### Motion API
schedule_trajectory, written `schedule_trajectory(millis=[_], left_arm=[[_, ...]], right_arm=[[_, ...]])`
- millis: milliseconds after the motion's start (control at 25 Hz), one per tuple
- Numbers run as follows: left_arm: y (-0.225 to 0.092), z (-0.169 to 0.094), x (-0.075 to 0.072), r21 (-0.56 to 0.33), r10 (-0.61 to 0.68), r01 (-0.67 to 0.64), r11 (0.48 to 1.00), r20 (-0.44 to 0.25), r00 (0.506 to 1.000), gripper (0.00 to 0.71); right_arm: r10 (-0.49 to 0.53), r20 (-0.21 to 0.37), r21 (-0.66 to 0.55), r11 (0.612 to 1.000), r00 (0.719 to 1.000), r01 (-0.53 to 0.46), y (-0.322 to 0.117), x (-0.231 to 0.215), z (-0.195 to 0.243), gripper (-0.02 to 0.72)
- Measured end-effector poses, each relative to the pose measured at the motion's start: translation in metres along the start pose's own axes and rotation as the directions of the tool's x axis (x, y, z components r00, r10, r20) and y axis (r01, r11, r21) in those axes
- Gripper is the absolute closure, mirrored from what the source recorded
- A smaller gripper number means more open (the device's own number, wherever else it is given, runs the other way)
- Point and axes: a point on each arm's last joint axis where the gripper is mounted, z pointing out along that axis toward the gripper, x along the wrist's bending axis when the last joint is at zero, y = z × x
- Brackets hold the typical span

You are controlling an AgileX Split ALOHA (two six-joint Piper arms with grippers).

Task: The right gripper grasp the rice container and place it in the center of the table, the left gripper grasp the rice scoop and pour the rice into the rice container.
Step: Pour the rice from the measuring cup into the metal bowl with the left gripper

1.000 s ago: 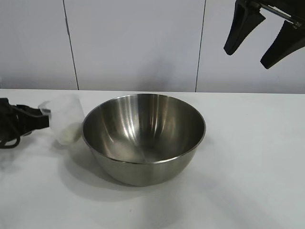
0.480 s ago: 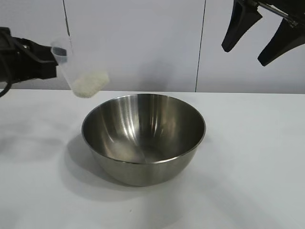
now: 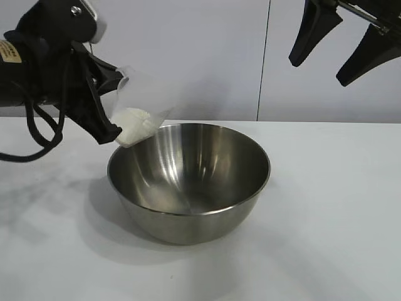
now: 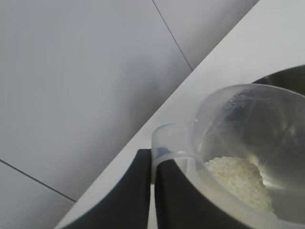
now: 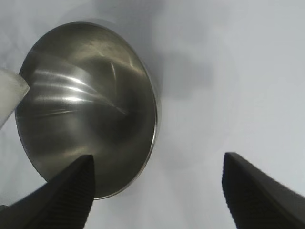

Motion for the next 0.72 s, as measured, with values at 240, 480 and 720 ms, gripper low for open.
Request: schedule_trajectory(millis=[240, 480, 720], left_arm=[[0.036, -0.002, -0.022, -0.013, 0.5, -0.502, 0.865, -0.082, 0.862, 0.701], [0.046, 0.026, -0.038, 0.027, 0.782, -0.782, 0.622, -0.068, 0.619, 0.701], [0.042, 0.035, -0.043, 0.046, 0.926, -0.925, 0.378, -0.016, 0.378, 0.701]], right_arm=[[0.0, -0.001, -0.001, 1.0, 1.0, 0.0, 0.0, 0.0, 0.0, 0.188], [0.0, -0.001, -0.001, 1.0, 1.0, 0.0, 0.0, 0.0, 0.0, 0.188], [0.0, -0.001, -0.001, 1.0, 1.0, 0.0, 0.0, 0.0, 0.0, 0.188]])
